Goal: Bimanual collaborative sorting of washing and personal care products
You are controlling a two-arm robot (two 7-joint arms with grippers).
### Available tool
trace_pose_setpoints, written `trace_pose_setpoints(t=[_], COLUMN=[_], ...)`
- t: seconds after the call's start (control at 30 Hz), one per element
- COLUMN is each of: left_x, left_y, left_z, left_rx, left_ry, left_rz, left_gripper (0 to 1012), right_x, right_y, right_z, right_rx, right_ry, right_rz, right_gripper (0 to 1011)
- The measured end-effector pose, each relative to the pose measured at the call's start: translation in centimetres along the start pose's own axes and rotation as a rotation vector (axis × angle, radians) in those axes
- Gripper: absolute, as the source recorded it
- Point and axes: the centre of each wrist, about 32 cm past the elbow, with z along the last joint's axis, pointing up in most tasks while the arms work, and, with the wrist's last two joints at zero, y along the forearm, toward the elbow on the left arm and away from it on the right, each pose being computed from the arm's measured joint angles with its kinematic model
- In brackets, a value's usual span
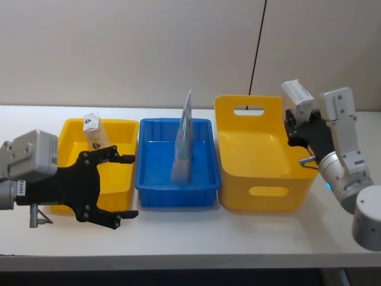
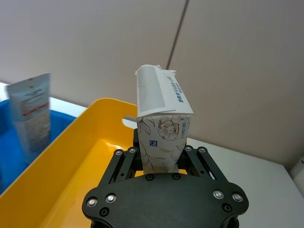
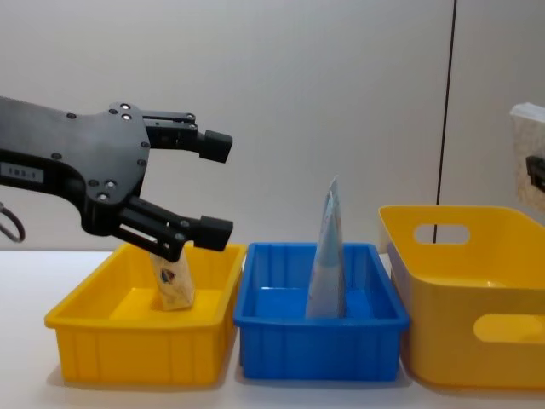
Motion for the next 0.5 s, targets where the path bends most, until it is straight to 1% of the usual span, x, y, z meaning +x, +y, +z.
trace_pose_setpoints(t=[0.03, 0.07, 0.13, 0.17, 0.27, 0.3, 0.37, 0.4, 0.43, 0.5], left_x=[0.0, 0.0, 0.0, 0.0, 0.0, 0.0, 0.0, 0.0, 0.0, 0.0], left_y=[0.0, 0.0, 0.0, 0.0, 0.0, 0.0, 0.0, 0.0, 0.0, 0.0], left_z=[0.0, 0.0, 0.0, 0.0, 0.0, 0.0, 0.0, 0.0, 0.0, 0.0], left_rx=[0.0, 0.0, 0.0, 0.0, 0.0, 0.0, 0.0, 0.0, 0.0, 0.0], left_ry=[0.0, 0.0, 0.0, 0.0, 0.0, 0.0, 0.0, 0.0, 0.0, 0.0], left_rz=[0.0, 0.0, 0.0, 0.0, 0.0, 0.0, 0.0, 0.0, 0.0, 0.0], left_gripper=[1001, 1001, 1002, 1001, 1001, 1001, 1001, 1001, 1001, 1001], right_x=[-0.1, -0.4, -0.7, -1.0, -1.4, -1.7, -1.9, -2.2, -2.3, -2.5], right_y=[0.1, 0.5, 0.8, 1.3, 1.9, 2.4, 3.0, 3.7, 3.9, 5.0], right_z=[0.0, -0.1, -0.2, -0.3, -0.4, -0.5, -0.6, -0.5, -0.7, -0.8], right_rx=[-0.003, -0.013, -0.022, -0.03, -0.044, -0.054, -0.064, -0.07, -0.077, -0.089], right_ry=[0.002, 0.007, 0.012, 0.018, 0.024, 0.032, 0.039, 0.049, 0.05, 0.064], right_rz=[-0.011, -0.039, -0.062, -0.086, -0.124, -0.149, -0.172, -0.197, -0.205, -0.235], right_gripper=[341, 342, 342, 341, 342, 341, 342, 342, 342, 341])
